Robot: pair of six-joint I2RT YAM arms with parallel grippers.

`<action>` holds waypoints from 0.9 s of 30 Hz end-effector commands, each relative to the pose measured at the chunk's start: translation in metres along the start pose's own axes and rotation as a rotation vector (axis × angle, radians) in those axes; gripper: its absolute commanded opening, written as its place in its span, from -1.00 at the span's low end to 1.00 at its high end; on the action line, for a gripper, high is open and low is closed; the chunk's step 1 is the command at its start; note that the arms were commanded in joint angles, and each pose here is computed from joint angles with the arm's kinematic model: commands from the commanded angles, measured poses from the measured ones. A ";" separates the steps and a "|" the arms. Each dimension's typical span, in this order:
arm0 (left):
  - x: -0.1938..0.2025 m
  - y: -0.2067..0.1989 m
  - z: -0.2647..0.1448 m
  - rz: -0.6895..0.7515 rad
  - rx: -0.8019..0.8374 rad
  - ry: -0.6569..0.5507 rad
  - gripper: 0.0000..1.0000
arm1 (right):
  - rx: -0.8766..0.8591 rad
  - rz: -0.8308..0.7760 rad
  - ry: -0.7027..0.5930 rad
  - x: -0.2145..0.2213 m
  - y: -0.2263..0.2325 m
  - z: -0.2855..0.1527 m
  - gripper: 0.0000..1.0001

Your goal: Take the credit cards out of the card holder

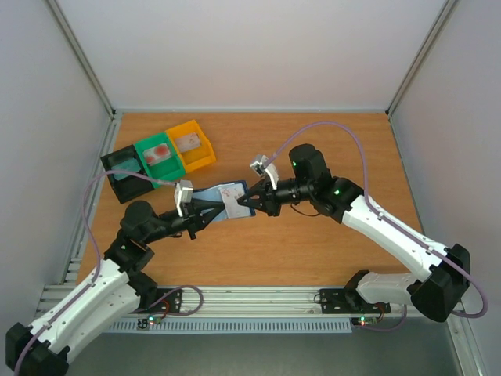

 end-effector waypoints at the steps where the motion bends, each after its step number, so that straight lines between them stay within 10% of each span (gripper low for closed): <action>1: -0.036 -0.054 -0.010 0.199 0.221 -0.138 -1.00 | -0.042 -0.033 0.013 -0.008 0.003 0.013 -0.98; 12: -0.040 -0.053 -0.017 0.215 0.204 -0.220 -0.99 | -0.182 -0.087 0.081 -0.009 0.031 0.026 -0.98; 20: -0.043 -0.058 -0.015 0.243 0.242 -0.218 -0.28 | -0.191 -0.124 0.080 -0.014 0.035 0.025 -0.98; 27: -0.043 -0.061 -0.012 0.260 0.256 -0.186 -0.13 | -0.238 -0.157 0.086 -0.010 0.043 0.018 -0.98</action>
Point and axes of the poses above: each gripper's point midway between its finger pads, its own z axis out along the fingers, its own y axis along the line the jaws close on, x = y × z, the point moved 3 cm from there along -z, back along the fingers, and after that the axes turned 4 degrees about z, right-handed, at the moved point
